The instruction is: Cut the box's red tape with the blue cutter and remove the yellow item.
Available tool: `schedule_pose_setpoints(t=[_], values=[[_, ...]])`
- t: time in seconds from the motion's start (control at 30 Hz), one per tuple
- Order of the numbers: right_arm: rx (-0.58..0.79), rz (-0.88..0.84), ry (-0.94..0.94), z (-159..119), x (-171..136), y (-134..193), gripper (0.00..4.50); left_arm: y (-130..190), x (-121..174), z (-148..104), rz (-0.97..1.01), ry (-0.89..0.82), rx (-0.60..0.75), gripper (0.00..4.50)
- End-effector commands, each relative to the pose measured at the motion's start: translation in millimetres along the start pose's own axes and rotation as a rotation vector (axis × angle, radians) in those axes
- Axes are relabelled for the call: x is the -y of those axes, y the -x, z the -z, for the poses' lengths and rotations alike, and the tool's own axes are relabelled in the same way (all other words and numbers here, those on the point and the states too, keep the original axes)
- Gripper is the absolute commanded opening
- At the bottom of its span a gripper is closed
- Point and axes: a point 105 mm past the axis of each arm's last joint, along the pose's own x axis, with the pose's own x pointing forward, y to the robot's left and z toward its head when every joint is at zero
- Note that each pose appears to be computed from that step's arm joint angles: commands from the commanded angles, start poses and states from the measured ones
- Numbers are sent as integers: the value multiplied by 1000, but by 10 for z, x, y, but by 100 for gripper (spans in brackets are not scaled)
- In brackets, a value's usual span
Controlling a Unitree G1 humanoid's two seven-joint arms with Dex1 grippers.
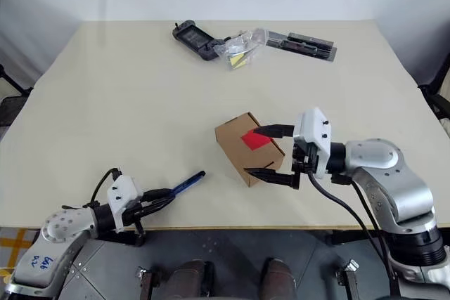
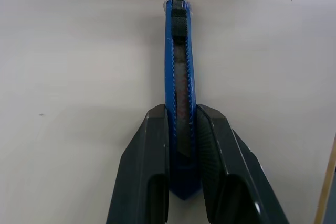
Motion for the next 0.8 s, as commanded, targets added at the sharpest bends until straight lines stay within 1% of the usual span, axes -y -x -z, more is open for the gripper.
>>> schedule_pose_setpoints(t=[0.03, 0.1, 0.17, 0.2, 0.23, 0.27, 0.33, 0.4, 0.47, 0.53, 0.57, 0.63, 0.7, 0.8], values=[[-21, -67, 41, -81, -95, -195, 450, 122, -46, 80, 42, -21, -39, 41], [-24, -124, 81, -126, -172, -369, 450, 162, -34, 119, 100, -38, -65, 41], [-66, -171, 112, -119, -229, -510, 450, 196, -40, 142, 136, -57, -76, 41], [-112, -216, 114, -67, -272, -600, 431, 212, -53, 145, 151, -67, -75, 41], [-171, -268, 71, 11, -317, -673, 412, 221, -65, 146, 165, -74, -74, 41], [-216, -287, 64, 70, -331, -731, 388, 224, -75, 142, 176, -80, -72, 41], [-269, -301, 106, 154, -336, -839, 324, 218, -81, 124, 199, -90, -61, 41], [-298, -319, 190, 236, -349, -949, 252, 211, -94, 136, 212, -90, -71, 41], [-345, -347, 281, 377, -368, -1070, 184, 198, -102, 139, 227, -91, -70, 41], [-352, -361, 311, 454, -382, -1173, 115, 181, -105, 124, 237, -89, -58, 41], [-346, -364, 315, 469, -384, -1216, 92, 174, -106, 114, 242, -88, -52, 41], [-344, -374, 332, 517, -388, -1316, 11, 156, -105, 121, 254, -95, -52, 41], [-368, -398, 363, 592, -389, -1360, 5, 144, -95, 137, 267, -98, -54, 41], [-364, -407, 363, 622, -371, -1429, 5, 130, -96, 124, 272, -97, -46, 41]])
